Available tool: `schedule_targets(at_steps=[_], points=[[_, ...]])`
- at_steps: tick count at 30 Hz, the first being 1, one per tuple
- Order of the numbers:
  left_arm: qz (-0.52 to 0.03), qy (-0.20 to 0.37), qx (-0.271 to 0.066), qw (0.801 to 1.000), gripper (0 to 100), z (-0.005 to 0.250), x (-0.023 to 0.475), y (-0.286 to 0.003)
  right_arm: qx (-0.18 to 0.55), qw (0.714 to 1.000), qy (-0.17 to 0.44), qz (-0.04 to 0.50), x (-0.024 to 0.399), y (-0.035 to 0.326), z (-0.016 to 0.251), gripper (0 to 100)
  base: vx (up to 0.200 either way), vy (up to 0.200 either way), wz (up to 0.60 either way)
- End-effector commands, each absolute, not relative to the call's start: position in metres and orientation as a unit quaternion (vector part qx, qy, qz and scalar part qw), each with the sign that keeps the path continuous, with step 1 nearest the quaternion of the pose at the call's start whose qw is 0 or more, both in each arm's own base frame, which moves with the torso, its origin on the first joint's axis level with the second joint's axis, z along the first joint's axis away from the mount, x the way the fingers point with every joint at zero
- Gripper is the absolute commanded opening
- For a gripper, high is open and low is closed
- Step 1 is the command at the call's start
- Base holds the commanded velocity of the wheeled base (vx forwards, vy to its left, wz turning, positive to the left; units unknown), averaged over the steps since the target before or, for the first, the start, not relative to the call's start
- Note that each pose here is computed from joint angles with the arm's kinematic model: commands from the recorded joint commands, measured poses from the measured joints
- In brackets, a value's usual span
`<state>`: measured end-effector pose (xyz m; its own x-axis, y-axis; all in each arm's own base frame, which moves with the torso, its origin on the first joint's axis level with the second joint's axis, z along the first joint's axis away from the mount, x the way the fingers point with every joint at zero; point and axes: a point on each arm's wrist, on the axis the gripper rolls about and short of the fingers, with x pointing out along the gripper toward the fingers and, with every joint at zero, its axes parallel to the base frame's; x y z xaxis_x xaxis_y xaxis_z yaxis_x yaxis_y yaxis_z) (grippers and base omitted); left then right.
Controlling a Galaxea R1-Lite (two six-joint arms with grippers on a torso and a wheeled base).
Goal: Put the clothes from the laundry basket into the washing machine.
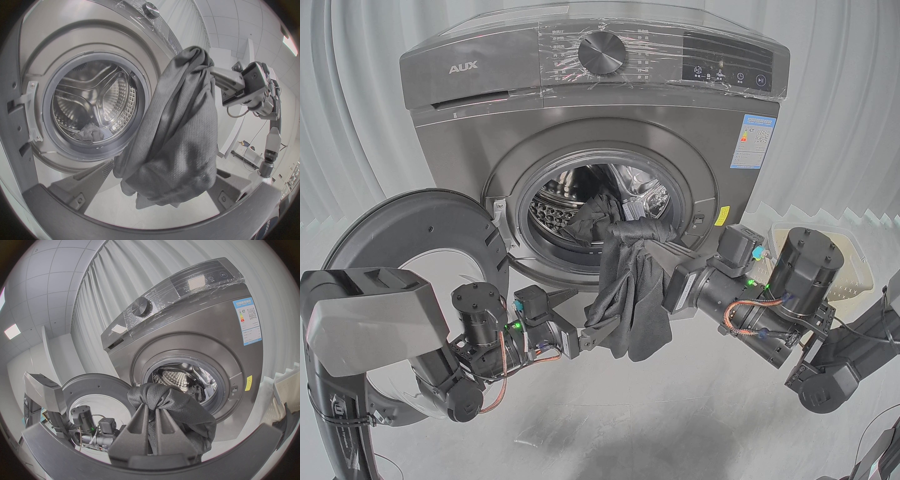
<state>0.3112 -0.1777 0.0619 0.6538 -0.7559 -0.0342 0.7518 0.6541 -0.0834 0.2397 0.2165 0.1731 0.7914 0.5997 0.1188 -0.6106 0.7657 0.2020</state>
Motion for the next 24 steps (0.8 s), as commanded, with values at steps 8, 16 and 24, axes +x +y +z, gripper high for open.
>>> schedule_targets(at_steps=[8, 16, 24], points=[[-0.409, 0.030, -0.032, 0.912, 100, 0.047, 0.326, -0.186, 0.116, 0.939, -0.024, 0.322, 0.239, 0.216, 0.174, 0, 0.000, 0.000, 0.00], [-0.408, 0.002, -0.038, 0.912, 100, 0.070, 0.323, -0.182, 0.114, 0.940, -0.022, 0.321, 0.240, 0.216, 0.172, 0, 0.000, 0.000, 0.00], [-0.405, 0.002, -0.035, 0.913, 0, 0.069, 0.324, -0.180, 0.114, 0.940, -0.021, 0.320, 0.240, 0.216, 0.171, 0, 0.000, 0.000, 0.00]])
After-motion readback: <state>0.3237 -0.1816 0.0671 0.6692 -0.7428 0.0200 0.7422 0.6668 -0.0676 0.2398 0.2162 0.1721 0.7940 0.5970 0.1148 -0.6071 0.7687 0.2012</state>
